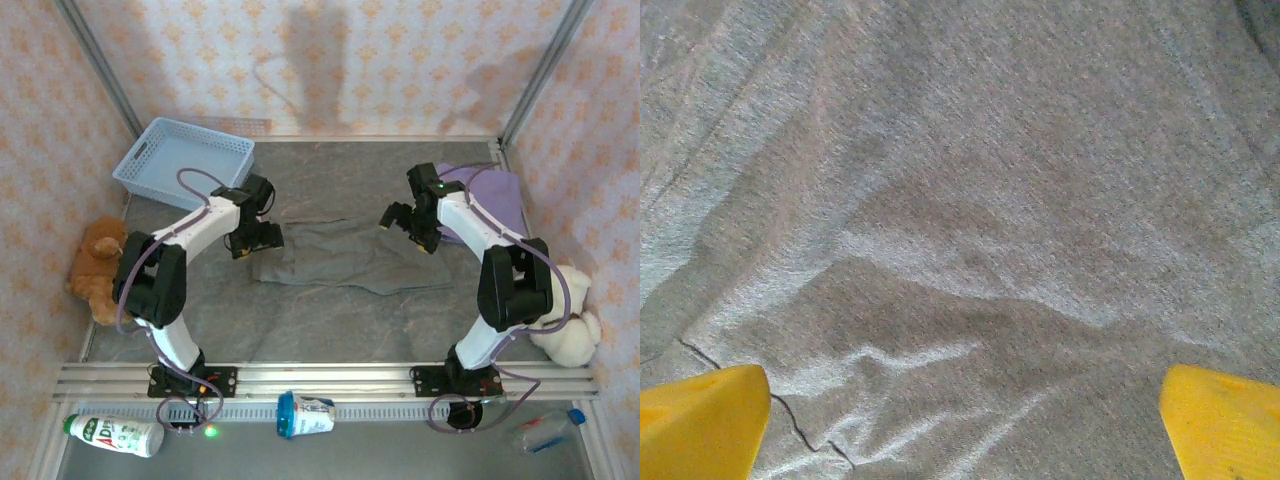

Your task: Fold and stack the mixed laundry pile

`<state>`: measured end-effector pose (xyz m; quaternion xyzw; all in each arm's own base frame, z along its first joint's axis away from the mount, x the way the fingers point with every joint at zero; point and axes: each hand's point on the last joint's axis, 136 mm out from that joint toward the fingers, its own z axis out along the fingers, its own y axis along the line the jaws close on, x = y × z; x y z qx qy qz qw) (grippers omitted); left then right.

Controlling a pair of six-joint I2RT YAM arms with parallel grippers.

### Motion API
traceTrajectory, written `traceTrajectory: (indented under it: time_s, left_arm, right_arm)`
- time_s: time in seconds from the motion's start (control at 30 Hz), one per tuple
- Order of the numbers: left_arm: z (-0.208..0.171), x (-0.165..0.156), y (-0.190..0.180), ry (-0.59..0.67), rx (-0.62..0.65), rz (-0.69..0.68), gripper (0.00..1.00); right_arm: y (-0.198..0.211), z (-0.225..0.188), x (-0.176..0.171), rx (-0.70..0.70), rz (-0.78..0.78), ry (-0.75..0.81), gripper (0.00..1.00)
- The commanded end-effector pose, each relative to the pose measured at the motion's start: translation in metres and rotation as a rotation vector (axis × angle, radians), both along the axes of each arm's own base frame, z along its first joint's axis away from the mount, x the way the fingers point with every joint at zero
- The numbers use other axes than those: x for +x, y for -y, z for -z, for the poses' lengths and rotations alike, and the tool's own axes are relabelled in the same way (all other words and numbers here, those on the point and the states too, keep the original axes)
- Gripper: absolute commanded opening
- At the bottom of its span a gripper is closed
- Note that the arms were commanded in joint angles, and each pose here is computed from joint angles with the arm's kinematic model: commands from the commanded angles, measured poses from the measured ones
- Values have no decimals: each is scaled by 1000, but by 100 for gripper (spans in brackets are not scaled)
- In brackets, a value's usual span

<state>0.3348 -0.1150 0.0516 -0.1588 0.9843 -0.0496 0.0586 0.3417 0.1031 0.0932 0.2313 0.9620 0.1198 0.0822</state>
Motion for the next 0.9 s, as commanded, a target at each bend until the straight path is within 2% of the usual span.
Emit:
traceTrajectory:
  time_s: [0.0, 0.13, 0.2, 0.3, 0.37, 0.4, 0.43, 0.5, 0.57, 0.67, 0.77, 0.87]
  left_arm:
    - [11, 17, 5, 48, 4, 8, 77]
    - [35, 18, 13, -9, 64, 63, 74]
    - [48, 16, 15, -52, 94, 77, 66]
    - [63, 11, 9, -107, 147, 67, 33]
    - [69, 8, 1, -132, 191, 60, 22]
    - [72, 5, -1, -144, 205, 64, 7]
    - [73, 3, -5, -153, 225, 65, 0]
    - [72, 0, -10, -157, 250, 73, 0]
    - [62, 0, -18, -145, 285, 77, 0]
    - [34, 3, -31, -108, 327, 93, 0]
    - [1, 9, -40, -60, 358, 110, 0]
    - [-23, 12, -41, -24, 353, 120, 0]
  right_arm:
    - [6, -17, -2, -24, 2, 22, 99]
    - [11, -18, -7, -40, 10, 24, 99]
    - [13, -19, -10, -49, 15, 29, 99]
    - [16, -22, -13, -58, 23, 36, 99]
    - [17, -24, -14, -59, 24, 46, 99]
    - [17, -25, -14, -58, 23, 50, 99]
    - [17, -25, -15, -57, 20, 55, 99]
    - [12, -24, -14, -32, 5, 59, 99]
    - [0, -21, -12, 4, -7, 67, 93]
    - [-30, -17, -7, 67, -60, 71, 75]
    - [-58, -13, -1, 70, -117, 76, 45]
    - [-86, -7, 3, 97, -152, 80, 35]
